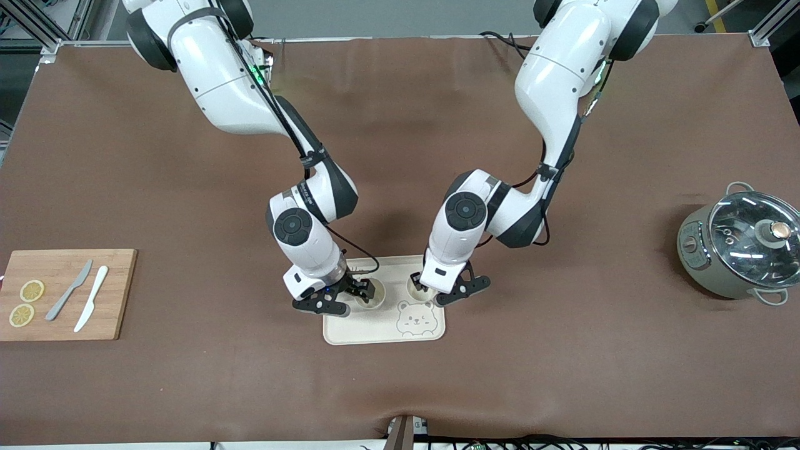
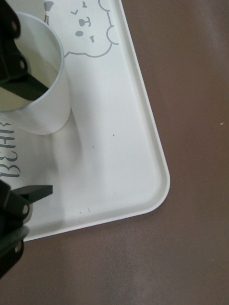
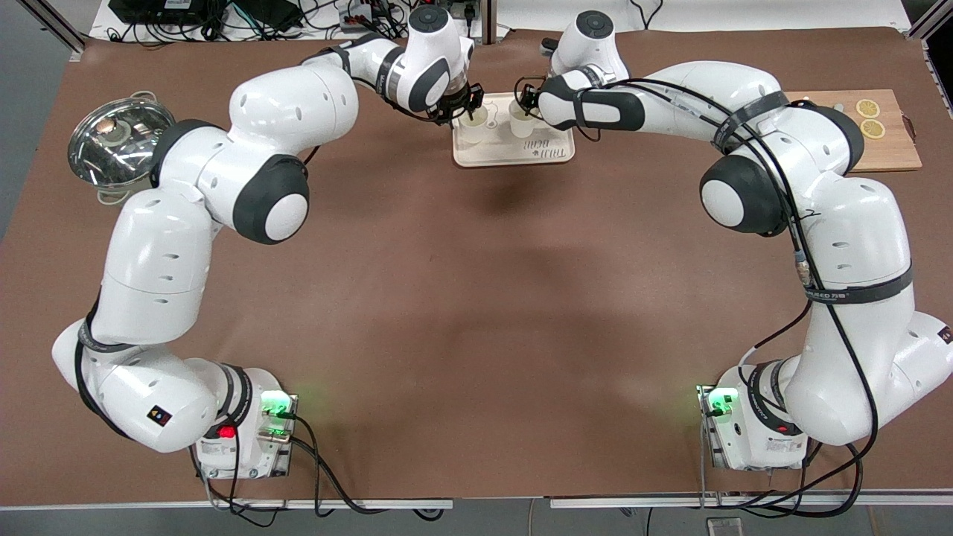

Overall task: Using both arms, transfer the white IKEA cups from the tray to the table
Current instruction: 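Grasp one cup with each gripper and lift them off the tray, then carry the cups apart and set them on the table beside the tray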

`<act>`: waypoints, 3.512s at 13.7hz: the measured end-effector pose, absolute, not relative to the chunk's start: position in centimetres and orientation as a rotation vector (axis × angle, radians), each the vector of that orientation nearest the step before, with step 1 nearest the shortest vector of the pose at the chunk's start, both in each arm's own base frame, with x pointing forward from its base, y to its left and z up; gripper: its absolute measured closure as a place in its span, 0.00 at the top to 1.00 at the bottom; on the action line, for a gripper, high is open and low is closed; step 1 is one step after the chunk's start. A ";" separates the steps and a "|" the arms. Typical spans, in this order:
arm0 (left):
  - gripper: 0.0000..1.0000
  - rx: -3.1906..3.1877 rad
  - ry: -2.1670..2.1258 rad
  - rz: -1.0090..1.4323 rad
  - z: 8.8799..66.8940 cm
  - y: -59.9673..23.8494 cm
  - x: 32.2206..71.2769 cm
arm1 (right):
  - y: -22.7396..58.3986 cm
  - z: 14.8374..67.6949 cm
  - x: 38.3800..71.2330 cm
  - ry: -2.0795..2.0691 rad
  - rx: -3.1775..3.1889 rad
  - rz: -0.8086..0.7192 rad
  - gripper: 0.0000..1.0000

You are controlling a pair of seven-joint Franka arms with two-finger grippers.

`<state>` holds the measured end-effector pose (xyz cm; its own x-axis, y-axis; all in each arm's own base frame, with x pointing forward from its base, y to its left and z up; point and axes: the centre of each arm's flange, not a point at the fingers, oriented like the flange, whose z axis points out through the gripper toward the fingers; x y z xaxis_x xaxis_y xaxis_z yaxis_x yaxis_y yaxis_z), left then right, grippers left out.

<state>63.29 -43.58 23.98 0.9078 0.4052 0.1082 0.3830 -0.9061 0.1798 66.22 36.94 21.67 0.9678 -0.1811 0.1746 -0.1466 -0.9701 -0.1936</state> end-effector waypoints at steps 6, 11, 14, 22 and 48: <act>0.03 2.894 0.644 0.263 24.9 -42.8 64.4 | 36.9 21.6 66.2 0.247 -2.938 -0.286 0.23; 0.03 2.856 0.707 0.317 27.4 -42.0 65.5 | 37.1 22.0 66.4 0.245 -2.932 -0.294 0.04; 0.03 2.877 0.744 0.328 29.9 -40.2 66.3 | 37.1 22.0 66.4 0.245 -2.932 -0.294 0.04; 0.03 3.034 0.661 0.243 32.0 -30.7 69.7 | 36.7 23.7 66.6 0.261 -2.975 -0.190 0.04; 0.03 3.102 0.789 0.211 25.5 -3.9 75.7 | 6.4 26.5 71.6 -0.338 -3.041 -0.243 0.04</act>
